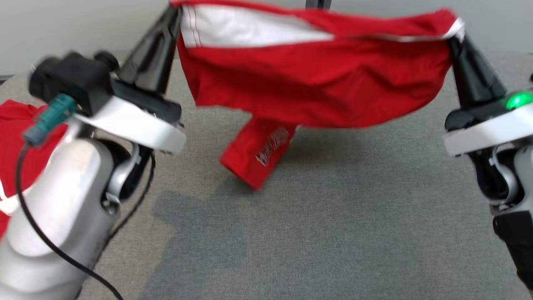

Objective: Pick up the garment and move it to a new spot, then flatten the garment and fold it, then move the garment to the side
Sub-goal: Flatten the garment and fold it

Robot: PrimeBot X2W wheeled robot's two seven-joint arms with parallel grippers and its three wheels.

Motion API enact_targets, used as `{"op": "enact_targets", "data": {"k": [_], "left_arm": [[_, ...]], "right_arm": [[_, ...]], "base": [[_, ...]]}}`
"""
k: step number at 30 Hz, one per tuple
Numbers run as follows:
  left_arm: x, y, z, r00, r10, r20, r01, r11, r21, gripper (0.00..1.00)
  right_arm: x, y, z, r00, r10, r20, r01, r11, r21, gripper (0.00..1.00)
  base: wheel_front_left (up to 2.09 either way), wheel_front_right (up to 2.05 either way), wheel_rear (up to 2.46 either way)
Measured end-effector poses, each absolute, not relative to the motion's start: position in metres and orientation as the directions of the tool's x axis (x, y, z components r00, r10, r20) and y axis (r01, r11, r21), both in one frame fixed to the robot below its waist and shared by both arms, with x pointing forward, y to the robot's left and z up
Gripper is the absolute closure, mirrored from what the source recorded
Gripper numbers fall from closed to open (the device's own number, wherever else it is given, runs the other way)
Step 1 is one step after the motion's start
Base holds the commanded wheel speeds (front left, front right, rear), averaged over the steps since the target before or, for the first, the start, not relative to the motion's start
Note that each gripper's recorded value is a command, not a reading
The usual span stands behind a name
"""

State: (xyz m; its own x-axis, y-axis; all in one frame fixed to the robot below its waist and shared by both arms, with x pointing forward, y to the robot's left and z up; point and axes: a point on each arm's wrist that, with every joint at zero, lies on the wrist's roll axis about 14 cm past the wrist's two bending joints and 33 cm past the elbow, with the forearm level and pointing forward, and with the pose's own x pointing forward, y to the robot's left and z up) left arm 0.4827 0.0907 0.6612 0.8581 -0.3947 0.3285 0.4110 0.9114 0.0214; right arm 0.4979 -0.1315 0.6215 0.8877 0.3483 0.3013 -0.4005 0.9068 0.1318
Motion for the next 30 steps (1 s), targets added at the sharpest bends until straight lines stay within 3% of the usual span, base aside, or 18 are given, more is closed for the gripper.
{"op": "enact_targets", "data": {"k": [7, 12, 22, 30], "left_arm": [[0.467, 0.089, 0.750, 0.769, -0.416, 0.485, 0.398, 0.906, 0.146, 1.00], [0.452, 0.087, 0.783, 0.732, -0.420, 0.536, 0.387, 0.904, 0.181, 1.00], [0.454, 0.084, 0.777, 0.749, -0.426, 0.508, 0.408, 0.900, 0.153, 1.00], [0.490, 0.080, 0.753, 0.762, -0.432, 0.483, 0.454, 0.888, 0.078, 1.00]], "right_arm": [[0.485, -0.138, 0.705, 0.826, 0.308, 0.473, -0.401, 0.910, 0.108, 1.00], [0.469, -0.132, 0.733, 0.805, 0.312, 0.505, -0.411, 0.907, 0.095, 1.00], [0.464, -0.127, 0.720, 0.841, 0.313, 0.441, -0.404, 0.906, 0.128, 1.00], [0.498, -0.123, 0.698, 0.864, 0.317, 0.391, -0.407, 0.897, 0.172, 1.00]], "base": [[0.00, 0.00, 0.00], [0.00, 0.00, 0.00], [0.00, 0.00, 0.00], [0.00, 0.00, 0.00]]}}
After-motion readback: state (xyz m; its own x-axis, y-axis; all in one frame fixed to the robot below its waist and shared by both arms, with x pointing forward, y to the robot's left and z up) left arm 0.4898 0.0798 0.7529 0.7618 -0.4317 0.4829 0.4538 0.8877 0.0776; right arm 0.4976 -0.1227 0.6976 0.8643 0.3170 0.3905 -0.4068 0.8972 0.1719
